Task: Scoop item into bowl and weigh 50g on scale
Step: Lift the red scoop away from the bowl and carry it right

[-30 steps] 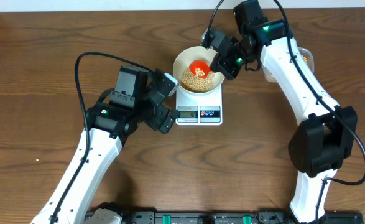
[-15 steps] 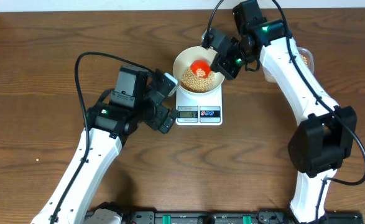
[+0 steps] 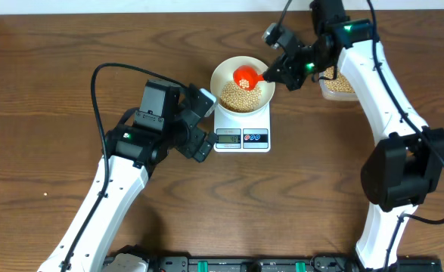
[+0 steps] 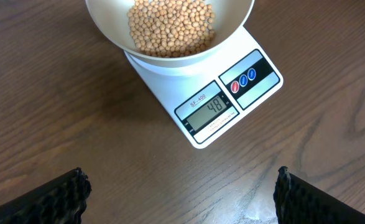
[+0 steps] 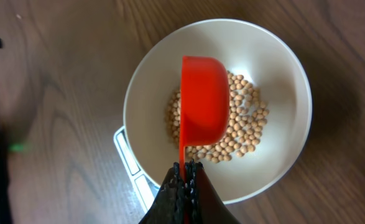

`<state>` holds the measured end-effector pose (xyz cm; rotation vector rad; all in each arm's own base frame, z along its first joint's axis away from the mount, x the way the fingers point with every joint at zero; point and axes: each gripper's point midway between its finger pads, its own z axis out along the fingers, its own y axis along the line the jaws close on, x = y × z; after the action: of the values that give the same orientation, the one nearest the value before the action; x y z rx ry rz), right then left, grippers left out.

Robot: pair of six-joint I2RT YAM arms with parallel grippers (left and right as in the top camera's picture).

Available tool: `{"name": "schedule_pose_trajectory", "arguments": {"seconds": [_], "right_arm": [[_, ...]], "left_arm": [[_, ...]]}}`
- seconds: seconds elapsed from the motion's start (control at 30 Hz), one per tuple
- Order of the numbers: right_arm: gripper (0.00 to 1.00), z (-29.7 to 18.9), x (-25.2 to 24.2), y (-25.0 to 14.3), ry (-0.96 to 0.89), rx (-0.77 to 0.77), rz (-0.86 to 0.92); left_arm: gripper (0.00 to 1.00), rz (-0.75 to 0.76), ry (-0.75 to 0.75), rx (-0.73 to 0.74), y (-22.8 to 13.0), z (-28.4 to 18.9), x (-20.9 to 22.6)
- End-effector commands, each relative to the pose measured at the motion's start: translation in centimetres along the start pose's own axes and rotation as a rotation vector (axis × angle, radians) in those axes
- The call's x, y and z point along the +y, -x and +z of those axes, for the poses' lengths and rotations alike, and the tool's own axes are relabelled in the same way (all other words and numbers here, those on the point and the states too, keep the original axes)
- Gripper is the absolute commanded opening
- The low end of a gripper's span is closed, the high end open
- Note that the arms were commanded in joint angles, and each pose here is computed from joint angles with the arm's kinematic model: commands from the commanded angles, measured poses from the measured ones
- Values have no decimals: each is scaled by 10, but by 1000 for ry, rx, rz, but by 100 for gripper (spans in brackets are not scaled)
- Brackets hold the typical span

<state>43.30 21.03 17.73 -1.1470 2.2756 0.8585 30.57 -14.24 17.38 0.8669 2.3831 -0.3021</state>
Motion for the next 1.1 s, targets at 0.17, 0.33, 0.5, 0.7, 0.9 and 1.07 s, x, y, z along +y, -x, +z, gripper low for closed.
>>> {"name": "schedule_pose_trajectory", "arguments": {"seconds": [0.17,0.33,0.5,0.7,0.9,1.07], "right_arm": [[1,-28,10,14,57,-99,26],[1,-39,13,20,118,-161,61],[1,-41,10,20,118,-166,90],[1,-41,10,20,118,-166,103],[1,-41,8,22,112,-172,133],[1,-43,7,27,118,-194,144]], "left_arm": [[97,14,-16,0,1,1,-2],[96,14,-15,0,1,1,-2],[96,14,-16,0,1,1,-2],[96,14,-16,0,1,1,-2],[96,14,-16,0,1,1,-2],[96,14,-16,0,1,1,-2]]}}
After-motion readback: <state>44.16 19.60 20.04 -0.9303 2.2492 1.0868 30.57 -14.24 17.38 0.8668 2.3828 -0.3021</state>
